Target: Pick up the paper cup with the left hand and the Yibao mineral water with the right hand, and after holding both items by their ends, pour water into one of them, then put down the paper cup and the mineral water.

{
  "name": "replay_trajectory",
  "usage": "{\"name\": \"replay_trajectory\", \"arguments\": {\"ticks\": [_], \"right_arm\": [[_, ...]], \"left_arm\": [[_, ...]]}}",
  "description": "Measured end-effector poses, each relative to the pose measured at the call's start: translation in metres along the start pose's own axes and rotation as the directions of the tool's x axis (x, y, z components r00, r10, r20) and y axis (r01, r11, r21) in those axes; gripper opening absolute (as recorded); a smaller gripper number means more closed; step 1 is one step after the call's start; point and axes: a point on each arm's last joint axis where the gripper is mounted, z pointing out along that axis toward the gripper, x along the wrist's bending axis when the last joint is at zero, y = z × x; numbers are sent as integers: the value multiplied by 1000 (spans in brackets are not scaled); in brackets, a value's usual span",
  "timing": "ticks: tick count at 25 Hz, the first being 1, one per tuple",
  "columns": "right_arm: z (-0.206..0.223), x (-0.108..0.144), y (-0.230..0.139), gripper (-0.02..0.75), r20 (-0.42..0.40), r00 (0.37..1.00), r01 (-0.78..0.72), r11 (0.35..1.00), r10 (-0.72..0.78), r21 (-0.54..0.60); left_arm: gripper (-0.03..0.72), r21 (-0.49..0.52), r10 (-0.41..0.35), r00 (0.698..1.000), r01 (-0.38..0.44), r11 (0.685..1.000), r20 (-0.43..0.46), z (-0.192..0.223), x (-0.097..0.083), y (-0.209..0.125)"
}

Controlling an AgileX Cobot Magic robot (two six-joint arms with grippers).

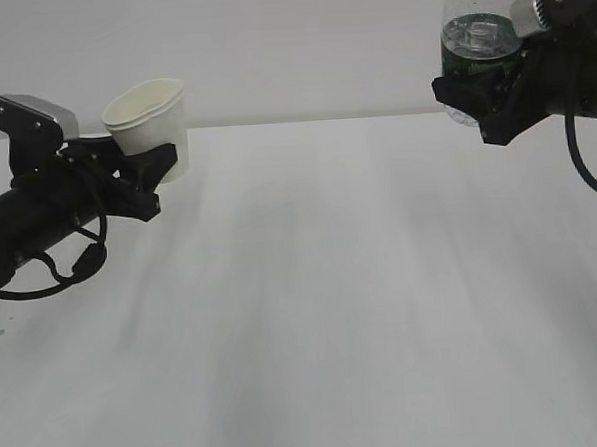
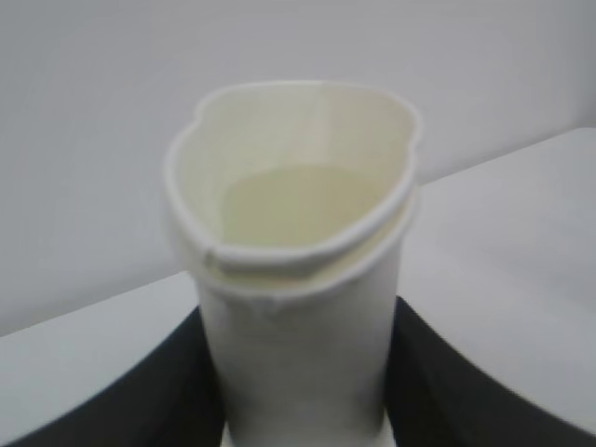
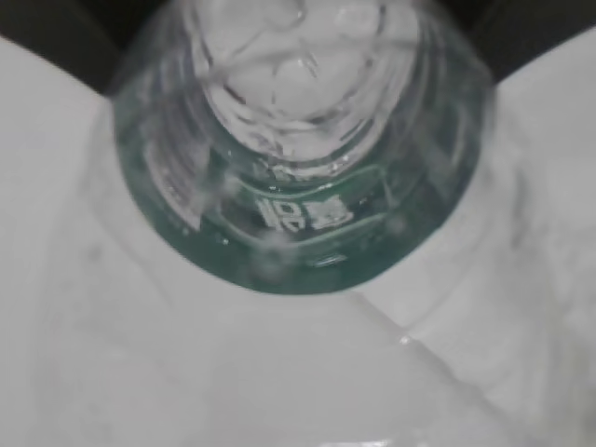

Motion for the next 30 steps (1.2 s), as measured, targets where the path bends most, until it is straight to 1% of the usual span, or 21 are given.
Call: {"name": "replay_trajectory", "arguments": {"ticks": [15,24,30], "right_arm": [[0,0,0,463,1,1000,0,1000,0,2],[0,0,0,463,1,1000,0,1000,0,2],[0,0,0,463,1,1000,-2,1000,2,2]], "left_arm": [[360,-1,-9,997,8,1000,-78,-7,24,0],[359,-6,-21,990,21,1000,-142,-13,40,-1],[359,-6,-24,986,24,1000,-163,-16,46,-1]]}}
